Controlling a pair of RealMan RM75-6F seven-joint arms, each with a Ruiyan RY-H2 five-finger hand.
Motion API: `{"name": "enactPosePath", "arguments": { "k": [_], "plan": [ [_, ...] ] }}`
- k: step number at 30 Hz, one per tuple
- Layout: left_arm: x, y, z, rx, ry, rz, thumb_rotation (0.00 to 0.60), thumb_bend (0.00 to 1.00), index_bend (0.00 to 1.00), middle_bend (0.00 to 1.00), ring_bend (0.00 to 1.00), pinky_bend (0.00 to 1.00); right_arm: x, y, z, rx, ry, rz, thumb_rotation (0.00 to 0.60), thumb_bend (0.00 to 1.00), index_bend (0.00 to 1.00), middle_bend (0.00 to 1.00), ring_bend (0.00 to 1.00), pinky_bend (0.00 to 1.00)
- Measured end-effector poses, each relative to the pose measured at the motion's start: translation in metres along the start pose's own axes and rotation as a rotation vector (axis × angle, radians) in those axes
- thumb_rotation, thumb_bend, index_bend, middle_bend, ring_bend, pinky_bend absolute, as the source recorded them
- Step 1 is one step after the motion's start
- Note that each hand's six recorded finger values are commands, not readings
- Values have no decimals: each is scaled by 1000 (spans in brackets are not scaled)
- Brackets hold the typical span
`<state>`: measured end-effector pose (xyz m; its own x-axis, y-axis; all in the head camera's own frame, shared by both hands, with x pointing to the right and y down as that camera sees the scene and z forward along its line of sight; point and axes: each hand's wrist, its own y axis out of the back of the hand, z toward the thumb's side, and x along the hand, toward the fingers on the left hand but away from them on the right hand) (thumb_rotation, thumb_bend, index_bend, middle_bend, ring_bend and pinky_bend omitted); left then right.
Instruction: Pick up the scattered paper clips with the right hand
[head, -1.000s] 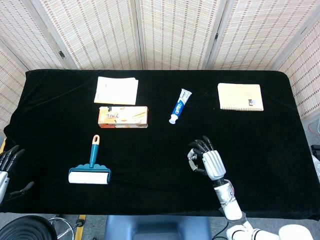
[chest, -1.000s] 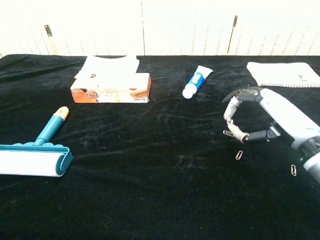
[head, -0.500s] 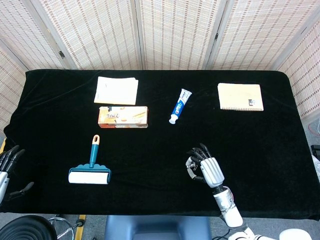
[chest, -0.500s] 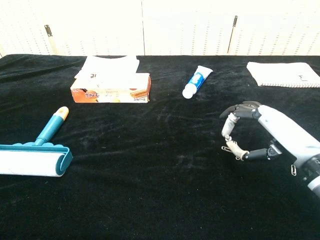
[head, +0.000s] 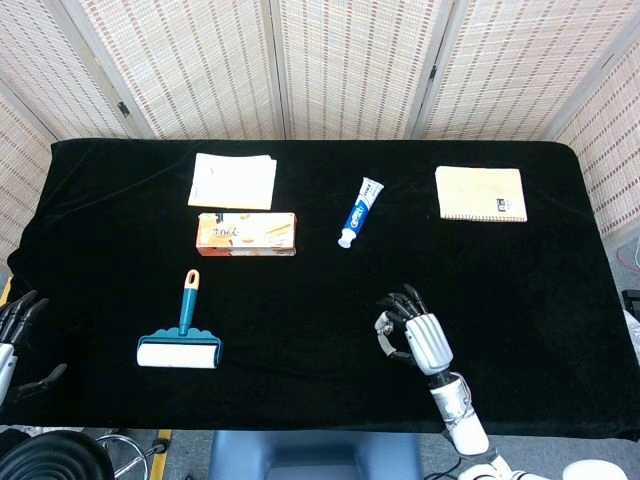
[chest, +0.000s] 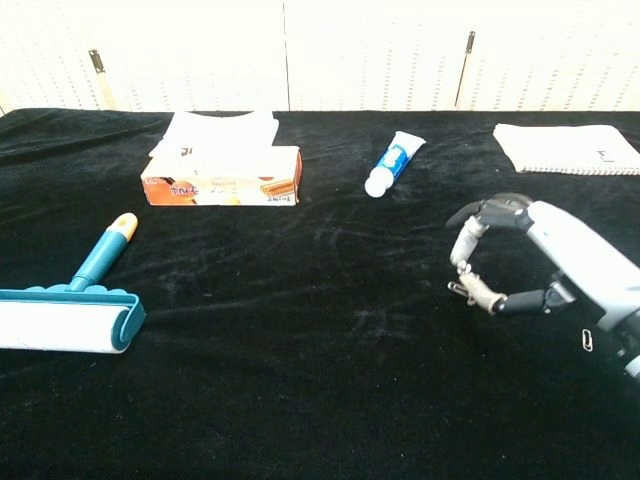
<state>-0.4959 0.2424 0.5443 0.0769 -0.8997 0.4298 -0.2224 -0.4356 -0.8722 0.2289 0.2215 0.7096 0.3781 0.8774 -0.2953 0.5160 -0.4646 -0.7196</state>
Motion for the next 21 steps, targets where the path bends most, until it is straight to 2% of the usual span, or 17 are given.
{"name": "enactPosePath", "arguments": {
  "k": [9, 15, 21],
  "plan": [
    [1, -2, 1, 6, 0, -4, 600, 283, 0, 0, 0, 13, -11, 29, -16, 84, -39, -63, 600, 571, 944, 298, 169, 0],
    [1, -3, 2, 10, -2, -7, 600, 283, 0, 0, 0, 13, -13, 58, -41, 215, -107, -111, 600, 573, 944, 298, 170, 0],
    [3, -6, 3, 15, -3, -16, 600, 283, 0, 0, 0, 13, 2, 90, -64, 379, -167, -140, 600, 573, 944, 298, 170, 0]
  ]
}}
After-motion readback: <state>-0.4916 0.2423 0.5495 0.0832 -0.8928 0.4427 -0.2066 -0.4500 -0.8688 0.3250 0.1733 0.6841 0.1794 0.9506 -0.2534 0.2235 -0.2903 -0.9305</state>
